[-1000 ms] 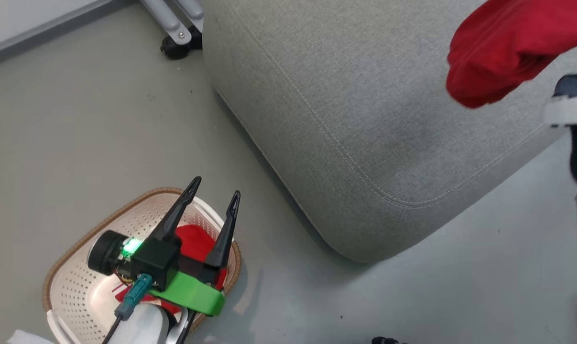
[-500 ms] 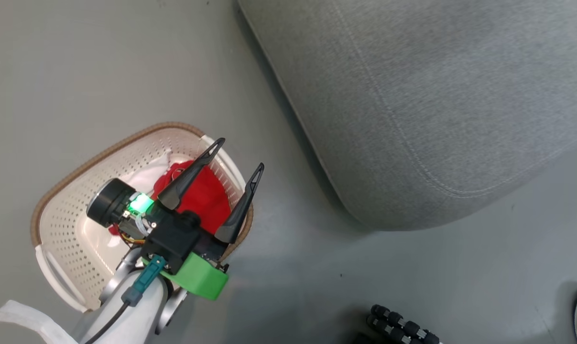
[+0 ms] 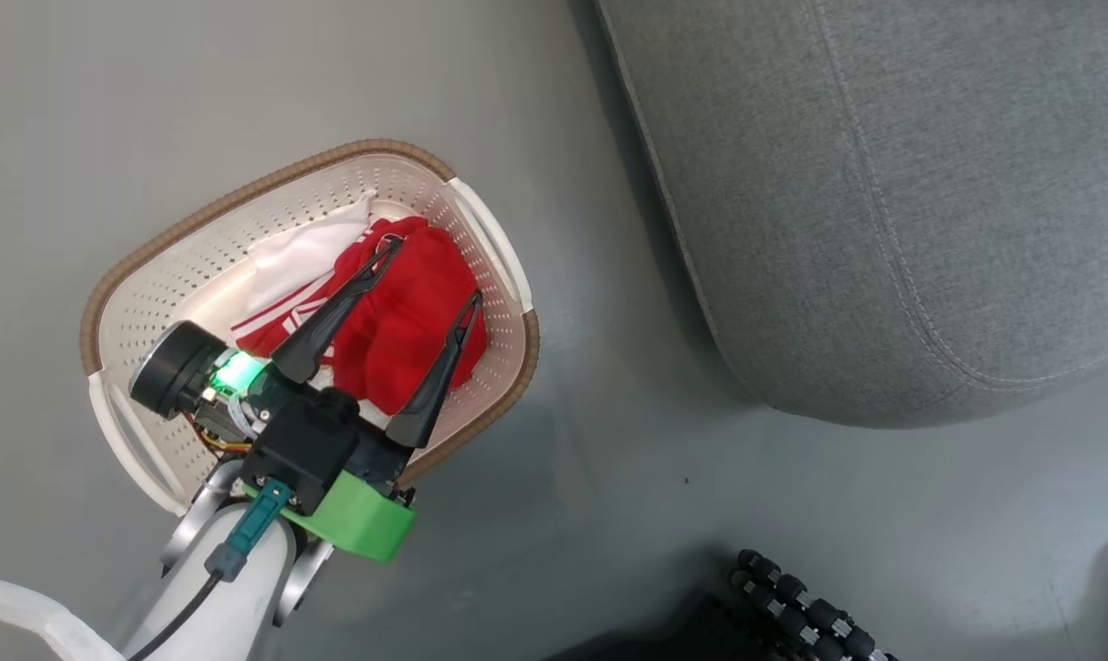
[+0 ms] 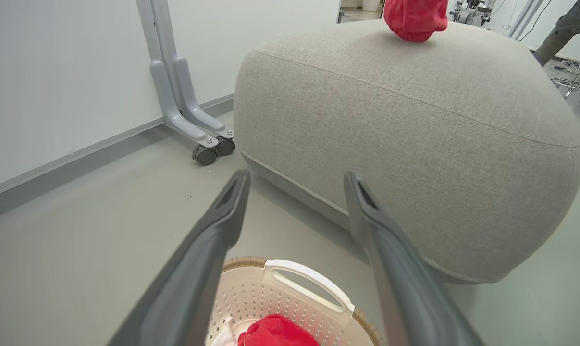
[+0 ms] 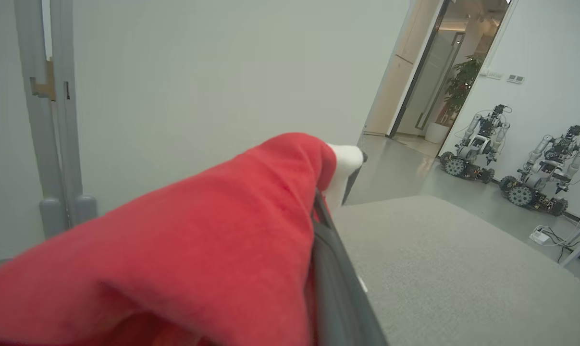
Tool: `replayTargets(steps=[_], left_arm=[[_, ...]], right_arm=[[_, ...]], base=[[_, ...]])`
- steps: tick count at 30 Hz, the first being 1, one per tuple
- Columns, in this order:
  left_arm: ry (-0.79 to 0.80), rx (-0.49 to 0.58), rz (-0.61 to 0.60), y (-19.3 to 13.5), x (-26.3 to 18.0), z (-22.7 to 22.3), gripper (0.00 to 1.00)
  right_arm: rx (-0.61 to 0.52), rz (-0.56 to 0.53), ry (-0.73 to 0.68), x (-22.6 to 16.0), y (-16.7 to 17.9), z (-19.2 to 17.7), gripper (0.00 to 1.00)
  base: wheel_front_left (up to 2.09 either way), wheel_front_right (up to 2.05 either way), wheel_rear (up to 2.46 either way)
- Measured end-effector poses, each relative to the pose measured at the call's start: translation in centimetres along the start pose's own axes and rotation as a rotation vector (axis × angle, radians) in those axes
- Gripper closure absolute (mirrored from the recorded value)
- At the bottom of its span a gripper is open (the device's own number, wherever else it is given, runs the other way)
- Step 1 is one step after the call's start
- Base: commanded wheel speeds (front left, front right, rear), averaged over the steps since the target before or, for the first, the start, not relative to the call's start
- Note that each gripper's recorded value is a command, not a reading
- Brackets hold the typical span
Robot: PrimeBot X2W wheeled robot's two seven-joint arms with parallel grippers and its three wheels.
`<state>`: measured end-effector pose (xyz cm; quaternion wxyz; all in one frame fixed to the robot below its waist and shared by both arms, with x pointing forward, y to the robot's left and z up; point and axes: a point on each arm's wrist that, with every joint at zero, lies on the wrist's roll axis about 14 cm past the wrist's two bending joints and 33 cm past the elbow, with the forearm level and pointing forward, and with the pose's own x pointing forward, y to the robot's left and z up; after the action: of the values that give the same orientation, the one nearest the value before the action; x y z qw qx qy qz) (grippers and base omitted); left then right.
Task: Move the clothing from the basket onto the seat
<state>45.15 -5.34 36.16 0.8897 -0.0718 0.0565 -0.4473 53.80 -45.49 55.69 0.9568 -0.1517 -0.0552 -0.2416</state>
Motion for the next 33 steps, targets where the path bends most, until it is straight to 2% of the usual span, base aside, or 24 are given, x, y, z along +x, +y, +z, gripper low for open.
replayTargets(steps=[4,8,11,16,17,18,24,33], left_arm=[[0.022,-0.007,0.017,0.5,-0.6,-0.9,0.0],[0.029,-0.008,0.027,0.6,-0.8,-1.0,0.0],[0.022,-0.003,0.017,0.2,-0.7,-0.6,0.0],[0.01,0.006,0.02,0.1,-0.5,0.2,0.0],[0.009,0.008,0.021,0.0,-0.5,0.3,0.0],[0.01,0.009,0.021,-0.1,-0.5,0.4,0.0],[0.001,0.0,0.013,-1.0,-0.3,1.2,0.0],[-0.058,-0.006,0.0,-3.1,0.6,4.4,0.0]], right_arm=[[-0.027,0.049,0.174,-1.9,2.5,-6.4,1.0],[-0.057,0.093,0.29,-3.7,3.6,-9.9,1.0],[-0.098,0.103,0.38,-5.6,2.7,-12.1,1.0],[-0.109,0.061,0.454,-7.4,0.0,-13.3,1.0],[-0.107,0.056,0.475,-8.0,-0.2,-13.7,0.53],[-0.103,0.05,0.485,-8.3,-0.5,-13.8,0.0],[-0.094,0.039,0.456,-8.5,-1.4,-12.2,0.0],[-0.139,0.118,0.414,-9.7,-1.1,-9.7,0.0]], base=[[0.0,0.0,0.0],[0.0,0.0,0.0],[0.0,0.0,0.0],[0.0,0.0,0.0],[0.0,0.0,0.0],[0.0,0.0,0.0],[0.0,0.0,0.0],[0.0,0.0,0.0]])
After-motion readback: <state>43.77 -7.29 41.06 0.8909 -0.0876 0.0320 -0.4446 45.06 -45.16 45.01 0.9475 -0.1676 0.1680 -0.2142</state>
